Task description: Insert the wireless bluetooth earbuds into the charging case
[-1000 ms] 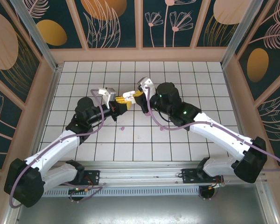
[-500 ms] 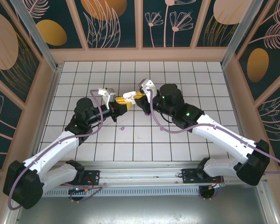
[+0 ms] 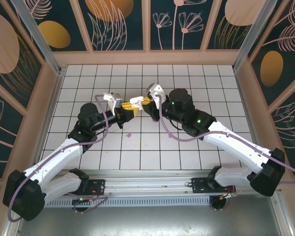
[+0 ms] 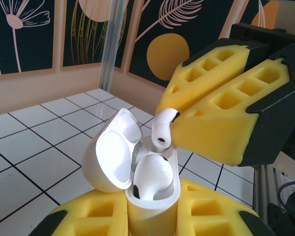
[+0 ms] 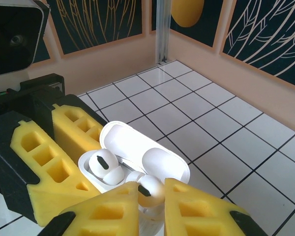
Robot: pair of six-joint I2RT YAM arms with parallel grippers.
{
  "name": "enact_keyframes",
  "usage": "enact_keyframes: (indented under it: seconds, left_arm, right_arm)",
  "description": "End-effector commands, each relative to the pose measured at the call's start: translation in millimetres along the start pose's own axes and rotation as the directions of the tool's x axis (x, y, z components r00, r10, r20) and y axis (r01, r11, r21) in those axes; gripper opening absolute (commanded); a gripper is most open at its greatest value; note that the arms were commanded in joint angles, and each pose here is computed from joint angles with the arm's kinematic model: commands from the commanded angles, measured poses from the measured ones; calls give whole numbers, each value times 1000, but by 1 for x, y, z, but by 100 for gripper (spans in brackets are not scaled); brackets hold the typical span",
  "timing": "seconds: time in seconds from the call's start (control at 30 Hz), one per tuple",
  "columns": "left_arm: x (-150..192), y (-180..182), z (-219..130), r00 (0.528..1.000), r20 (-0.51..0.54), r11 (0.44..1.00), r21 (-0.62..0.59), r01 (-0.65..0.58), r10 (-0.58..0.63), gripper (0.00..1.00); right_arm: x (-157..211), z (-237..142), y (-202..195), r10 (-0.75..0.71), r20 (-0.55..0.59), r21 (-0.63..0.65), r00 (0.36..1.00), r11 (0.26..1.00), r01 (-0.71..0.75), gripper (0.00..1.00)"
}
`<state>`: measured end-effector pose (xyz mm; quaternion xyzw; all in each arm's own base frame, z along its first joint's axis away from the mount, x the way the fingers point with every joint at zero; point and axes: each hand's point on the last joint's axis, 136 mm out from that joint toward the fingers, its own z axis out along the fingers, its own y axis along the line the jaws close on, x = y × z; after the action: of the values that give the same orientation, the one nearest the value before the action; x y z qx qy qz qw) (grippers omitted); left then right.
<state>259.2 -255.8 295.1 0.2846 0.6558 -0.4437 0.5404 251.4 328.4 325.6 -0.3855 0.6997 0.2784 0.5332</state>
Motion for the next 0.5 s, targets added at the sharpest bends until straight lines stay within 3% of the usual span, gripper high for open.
enact_keyframes:
  seconds: [0.0, 0.47]
  left_arm:
    - [-28, 0, -4, 996, 69, 998, -34, -58, 60, 0]
    - [-30, 1, -7, 995, 71, 996, -52, -73, 76, 0]
  right_arm:
    - [-4, -10, 19, 3, 9, -76, 1000, 997, -2, 17]
    - [-7, -13, 20, 11, 12, -80, 1000, 997, -10, 24]
